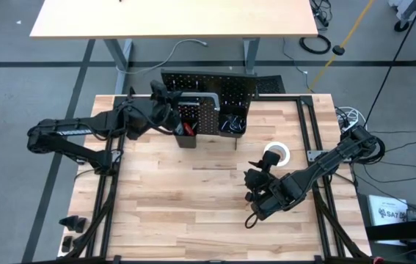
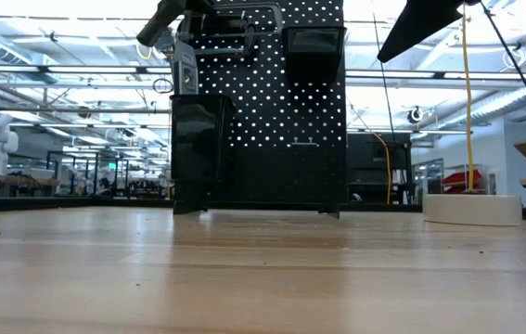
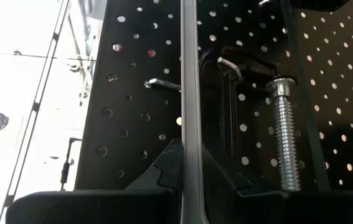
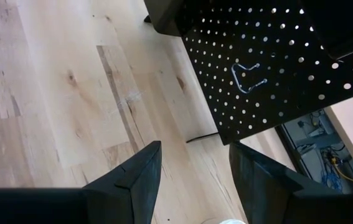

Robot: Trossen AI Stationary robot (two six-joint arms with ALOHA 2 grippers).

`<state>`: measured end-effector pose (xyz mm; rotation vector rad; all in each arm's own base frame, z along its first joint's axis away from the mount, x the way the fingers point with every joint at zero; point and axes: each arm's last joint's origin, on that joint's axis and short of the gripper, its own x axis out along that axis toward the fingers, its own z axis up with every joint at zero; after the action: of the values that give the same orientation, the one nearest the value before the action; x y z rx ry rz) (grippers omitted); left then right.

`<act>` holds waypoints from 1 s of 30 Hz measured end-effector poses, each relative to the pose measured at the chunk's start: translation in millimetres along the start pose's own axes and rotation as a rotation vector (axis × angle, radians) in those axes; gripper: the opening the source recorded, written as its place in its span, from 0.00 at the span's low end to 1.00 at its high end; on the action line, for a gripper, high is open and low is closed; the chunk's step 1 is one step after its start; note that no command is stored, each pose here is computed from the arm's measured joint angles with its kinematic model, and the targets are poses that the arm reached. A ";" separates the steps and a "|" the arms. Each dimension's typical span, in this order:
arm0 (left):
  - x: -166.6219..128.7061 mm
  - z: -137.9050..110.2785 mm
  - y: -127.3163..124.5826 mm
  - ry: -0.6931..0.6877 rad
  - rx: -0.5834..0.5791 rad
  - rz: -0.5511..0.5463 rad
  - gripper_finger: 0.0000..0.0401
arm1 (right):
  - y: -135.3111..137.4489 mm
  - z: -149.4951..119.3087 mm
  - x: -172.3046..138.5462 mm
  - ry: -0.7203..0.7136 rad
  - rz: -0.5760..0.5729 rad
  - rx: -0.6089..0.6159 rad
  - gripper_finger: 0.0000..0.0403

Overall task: Hang tools onto peg board
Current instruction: Hang the gray hacksaw on the peg board

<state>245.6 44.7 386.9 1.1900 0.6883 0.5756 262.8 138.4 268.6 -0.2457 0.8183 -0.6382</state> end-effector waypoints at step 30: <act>0.2 1.3 -0.7 -0.048 0.022 -0.020 0.12 | 0.2 0.0 0.1 0.000 0.001 0.000 0.45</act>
<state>246.8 43.9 386.5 1.2126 0.6670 0.5226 263.0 138.5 268.5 -0.2451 0.8185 -0.6375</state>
